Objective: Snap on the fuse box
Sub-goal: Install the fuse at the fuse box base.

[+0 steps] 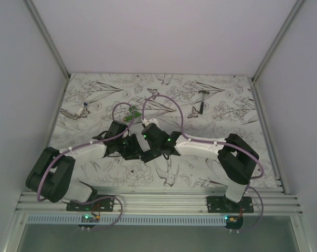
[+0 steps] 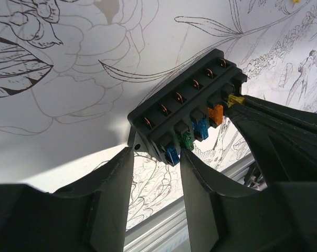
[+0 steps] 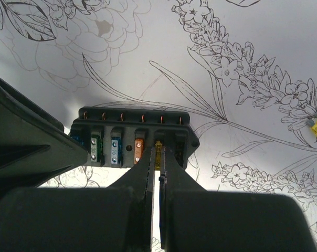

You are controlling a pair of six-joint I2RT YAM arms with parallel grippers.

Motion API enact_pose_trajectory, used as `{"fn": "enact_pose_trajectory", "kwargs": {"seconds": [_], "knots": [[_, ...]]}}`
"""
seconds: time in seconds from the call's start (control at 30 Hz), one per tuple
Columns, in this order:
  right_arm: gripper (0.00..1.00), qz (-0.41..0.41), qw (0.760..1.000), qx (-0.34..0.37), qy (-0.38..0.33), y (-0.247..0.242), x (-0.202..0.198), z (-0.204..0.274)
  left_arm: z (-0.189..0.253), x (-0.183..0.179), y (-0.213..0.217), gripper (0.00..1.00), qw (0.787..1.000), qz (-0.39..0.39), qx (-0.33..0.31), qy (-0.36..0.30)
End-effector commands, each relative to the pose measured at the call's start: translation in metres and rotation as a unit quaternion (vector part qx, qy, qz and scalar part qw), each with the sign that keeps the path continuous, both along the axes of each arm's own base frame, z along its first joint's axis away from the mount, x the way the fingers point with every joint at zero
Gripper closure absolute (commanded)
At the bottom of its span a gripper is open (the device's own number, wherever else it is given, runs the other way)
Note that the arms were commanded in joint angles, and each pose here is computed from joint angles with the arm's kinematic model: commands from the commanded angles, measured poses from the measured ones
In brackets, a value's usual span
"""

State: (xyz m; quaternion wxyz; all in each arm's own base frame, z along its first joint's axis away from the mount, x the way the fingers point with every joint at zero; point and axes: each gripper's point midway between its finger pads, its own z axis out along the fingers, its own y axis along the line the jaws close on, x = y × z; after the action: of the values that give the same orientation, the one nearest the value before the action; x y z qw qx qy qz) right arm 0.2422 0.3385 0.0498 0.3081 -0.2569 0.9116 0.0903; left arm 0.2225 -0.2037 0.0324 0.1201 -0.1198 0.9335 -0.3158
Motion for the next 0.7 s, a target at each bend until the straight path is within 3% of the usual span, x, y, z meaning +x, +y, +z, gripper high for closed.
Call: {"fn": "enact_pose_trajectory", "kwargs": {"seconds": [0.0, 0.67], "knots": [[1.00, -0.014, 1.000, 0.014, -0.012, 0.008, 0.004, 0.000, 0.002, -0.001, -0.001, 0.58, 1.000, 0.002, -0.007, 0.012], [1.00, -0.026, 0.998, 0.033, -0.049, 0.002, 0.009, 0.023, -0.001, -0.003, 0.000, 0.61, 1.000, 0.008, -0.005, 0.021]]}}
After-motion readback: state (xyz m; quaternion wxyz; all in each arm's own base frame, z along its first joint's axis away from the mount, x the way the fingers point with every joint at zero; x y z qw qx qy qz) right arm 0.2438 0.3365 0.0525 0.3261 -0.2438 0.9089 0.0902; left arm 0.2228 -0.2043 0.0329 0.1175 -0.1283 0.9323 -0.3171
